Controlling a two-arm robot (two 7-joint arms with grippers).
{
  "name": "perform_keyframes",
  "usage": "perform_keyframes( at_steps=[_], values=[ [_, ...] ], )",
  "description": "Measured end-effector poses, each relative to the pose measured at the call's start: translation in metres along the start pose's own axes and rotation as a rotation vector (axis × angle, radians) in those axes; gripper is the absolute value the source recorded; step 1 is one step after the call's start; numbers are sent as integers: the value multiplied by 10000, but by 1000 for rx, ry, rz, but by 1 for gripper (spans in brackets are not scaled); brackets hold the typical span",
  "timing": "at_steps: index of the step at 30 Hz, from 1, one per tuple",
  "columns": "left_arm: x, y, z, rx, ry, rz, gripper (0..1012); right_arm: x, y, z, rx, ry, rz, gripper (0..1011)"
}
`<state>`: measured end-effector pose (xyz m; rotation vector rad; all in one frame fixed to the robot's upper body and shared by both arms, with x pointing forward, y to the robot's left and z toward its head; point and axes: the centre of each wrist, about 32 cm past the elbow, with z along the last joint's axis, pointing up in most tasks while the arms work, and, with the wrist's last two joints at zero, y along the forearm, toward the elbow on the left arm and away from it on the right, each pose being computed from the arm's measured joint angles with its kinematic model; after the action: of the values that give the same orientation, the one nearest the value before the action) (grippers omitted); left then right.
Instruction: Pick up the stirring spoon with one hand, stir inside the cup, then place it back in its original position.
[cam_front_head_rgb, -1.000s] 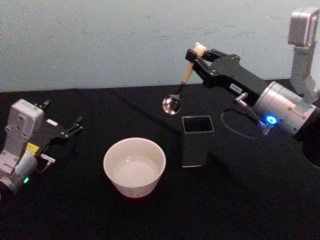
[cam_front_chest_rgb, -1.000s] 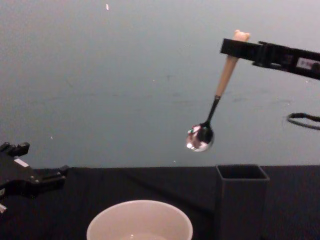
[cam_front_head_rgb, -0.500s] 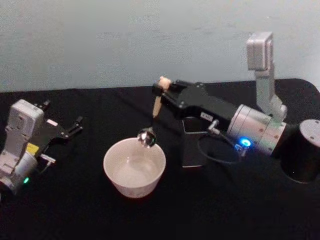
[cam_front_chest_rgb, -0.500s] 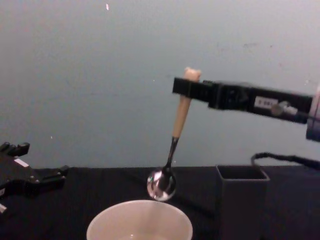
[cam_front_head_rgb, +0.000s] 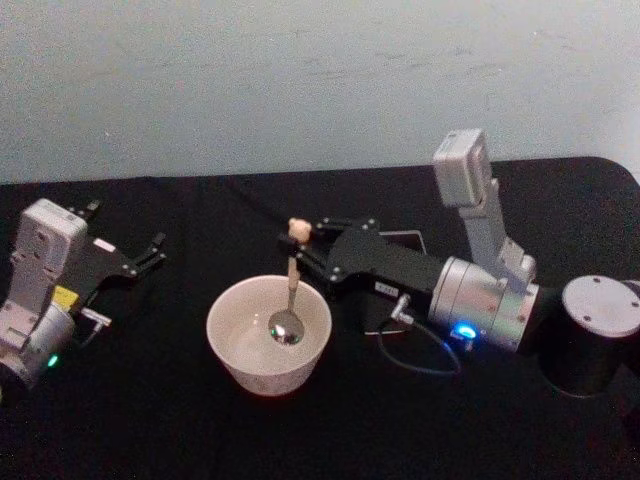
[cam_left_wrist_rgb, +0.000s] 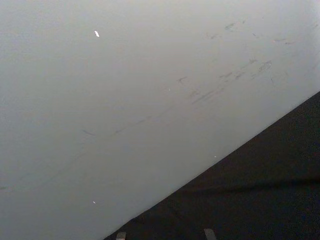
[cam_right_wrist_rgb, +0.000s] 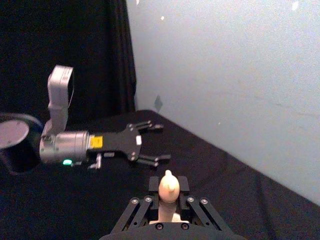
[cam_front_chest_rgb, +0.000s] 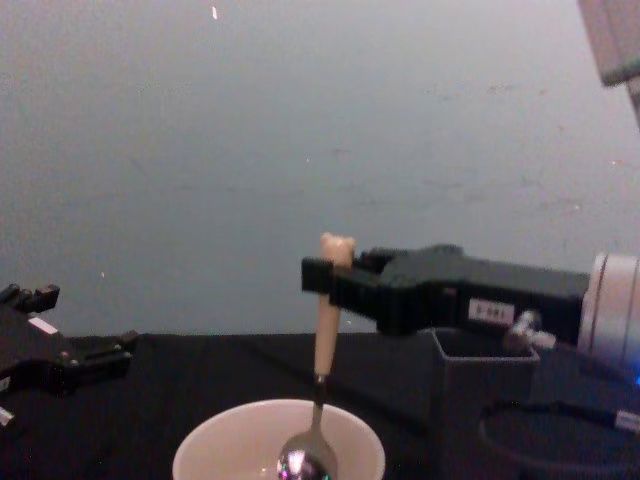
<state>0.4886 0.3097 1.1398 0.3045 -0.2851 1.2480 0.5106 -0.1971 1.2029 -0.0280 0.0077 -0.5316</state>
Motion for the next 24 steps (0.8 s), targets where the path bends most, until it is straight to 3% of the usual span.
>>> perform_keyframes(
  at_steps=[16, 24],
  values=[
    [0, 0, 0, 0, 0, 0, 1001, -118, 129, -215, -63, -38, 71, 214],
    [0, 0, 0, 0, 0, 0, 1001, -150, 290, -264, -74, -44, 74, 214]
  ],
)
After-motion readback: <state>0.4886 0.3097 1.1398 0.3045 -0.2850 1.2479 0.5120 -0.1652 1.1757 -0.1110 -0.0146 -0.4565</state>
